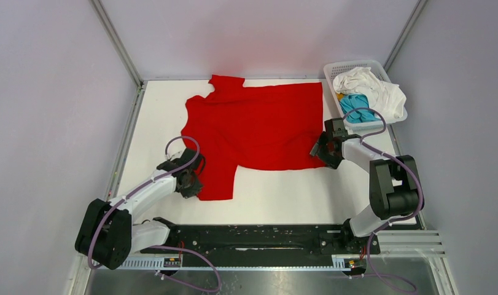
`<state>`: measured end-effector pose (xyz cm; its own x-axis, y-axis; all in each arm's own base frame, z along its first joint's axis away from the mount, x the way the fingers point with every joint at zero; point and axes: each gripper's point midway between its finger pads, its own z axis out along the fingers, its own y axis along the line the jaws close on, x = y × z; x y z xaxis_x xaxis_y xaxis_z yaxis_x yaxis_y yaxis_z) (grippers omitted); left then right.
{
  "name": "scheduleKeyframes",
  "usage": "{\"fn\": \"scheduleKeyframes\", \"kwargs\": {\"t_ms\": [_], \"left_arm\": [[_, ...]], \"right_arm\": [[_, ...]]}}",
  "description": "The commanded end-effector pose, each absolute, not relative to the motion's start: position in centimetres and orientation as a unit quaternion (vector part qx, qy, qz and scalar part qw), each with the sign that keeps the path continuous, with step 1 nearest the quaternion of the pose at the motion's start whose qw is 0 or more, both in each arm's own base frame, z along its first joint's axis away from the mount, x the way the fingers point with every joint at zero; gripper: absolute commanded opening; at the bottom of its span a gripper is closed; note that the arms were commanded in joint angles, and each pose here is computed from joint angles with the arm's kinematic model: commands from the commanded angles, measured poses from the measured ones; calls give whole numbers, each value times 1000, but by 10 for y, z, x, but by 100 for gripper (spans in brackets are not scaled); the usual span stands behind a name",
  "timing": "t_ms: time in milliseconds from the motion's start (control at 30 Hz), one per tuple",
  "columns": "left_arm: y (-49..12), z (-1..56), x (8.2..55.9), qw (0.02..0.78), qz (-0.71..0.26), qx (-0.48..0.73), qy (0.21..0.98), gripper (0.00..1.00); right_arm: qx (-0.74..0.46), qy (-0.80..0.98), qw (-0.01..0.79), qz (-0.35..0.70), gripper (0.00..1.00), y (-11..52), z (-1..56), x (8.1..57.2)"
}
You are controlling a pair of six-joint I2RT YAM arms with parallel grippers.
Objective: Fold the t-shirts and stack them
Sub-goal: Flatten out the tshirt
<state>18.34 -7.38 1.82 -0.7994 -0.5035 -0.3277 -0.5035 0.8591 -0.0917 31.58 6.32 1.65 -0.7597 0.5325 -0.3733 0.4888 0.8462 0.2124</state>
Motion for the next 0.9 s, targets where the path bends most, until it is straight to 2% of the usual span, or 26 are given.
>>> {"fn": "scheduleKeyframes", "kwargs": {"t_ms": [0, 133, 300, 433, 633, 867], "left_arm": [[-74, 37, 200, 207, -4, -268, 941, 0], [-73, 39, 201, 212, -3, -270, 939, 0], [-73, 42, 203, 220, -6, -273, 937, 0], [-73, 52, 209, 239, -14, -274, 931, 0], [-74, 99, 229, 312, -48, -269, 910, 0], [-74, 216, 251, 457, -133, -262, 840, 0]], "right_arm": [[271, 935, 221, 62, 68, 72, 22, 323], [265, 936, 223, 59, 49, 73, 22, 323], [260, 938, 221, 57, 18, 74, 22, 321], [253, 940, 222, 55, 0, 73, 22, 321], [215, 940, 250, 82, 0, 79, 48, 325], [150, 905, 368, 153, 0, 89, 142, 323]]}}
